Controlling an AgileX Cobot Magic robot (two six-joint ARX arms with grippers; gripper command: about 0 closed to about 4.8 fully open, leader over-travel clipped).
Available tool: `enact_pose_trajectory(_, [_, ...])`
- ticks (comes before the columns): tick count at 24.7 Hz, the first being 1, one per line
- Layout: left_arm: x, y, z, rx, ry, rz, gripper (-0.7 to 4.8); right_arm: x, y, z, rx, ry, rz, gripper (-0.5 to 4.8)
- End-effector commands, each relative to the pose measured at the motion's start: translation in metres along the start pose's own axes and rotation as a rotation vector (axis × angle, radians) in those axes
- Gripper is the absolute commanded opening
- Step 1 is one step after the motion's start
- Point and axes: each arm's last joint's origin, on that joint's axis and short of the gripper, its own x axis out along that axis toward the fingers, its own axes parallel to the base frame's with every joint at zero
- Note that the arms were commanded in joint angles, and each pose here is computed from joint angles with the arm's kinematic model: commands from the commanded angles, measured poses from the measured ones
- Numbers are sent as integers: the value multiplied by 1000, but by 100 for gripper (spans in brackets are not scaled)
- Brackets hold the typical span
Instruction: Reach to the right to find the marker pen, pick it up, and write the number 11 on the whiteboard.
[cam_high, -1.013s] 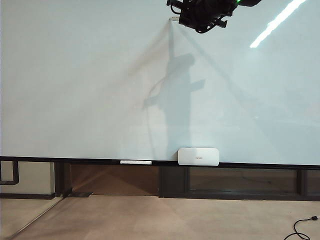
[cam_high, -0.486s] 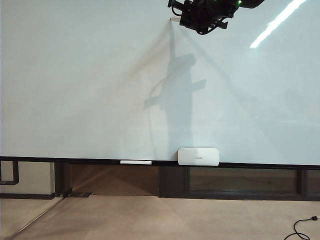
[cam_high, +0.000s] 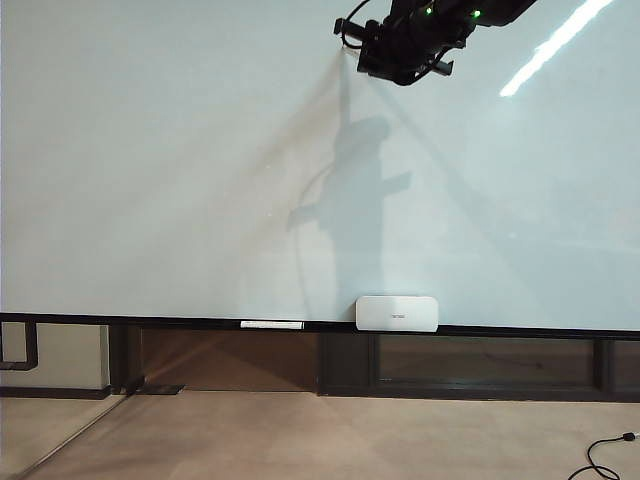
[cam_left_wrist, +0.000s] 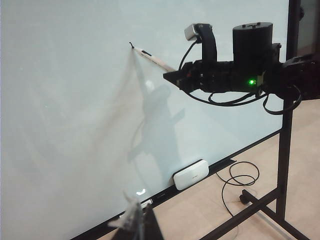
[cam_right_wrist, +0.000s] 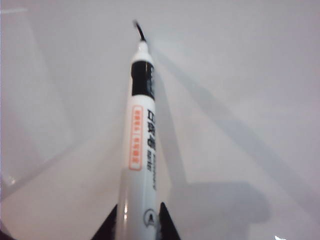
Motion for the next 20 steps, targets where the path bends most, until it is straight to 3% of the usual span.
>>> enact_pose_trajectory(1, [-1,0,3,9,-17,3,-5,1,-2,-4,2,30,-21,-5])
enact_pose_trajectory(20, [-1,1,3,9,-13,21,-5,-1,-11,-52,18,198,-32,-5])
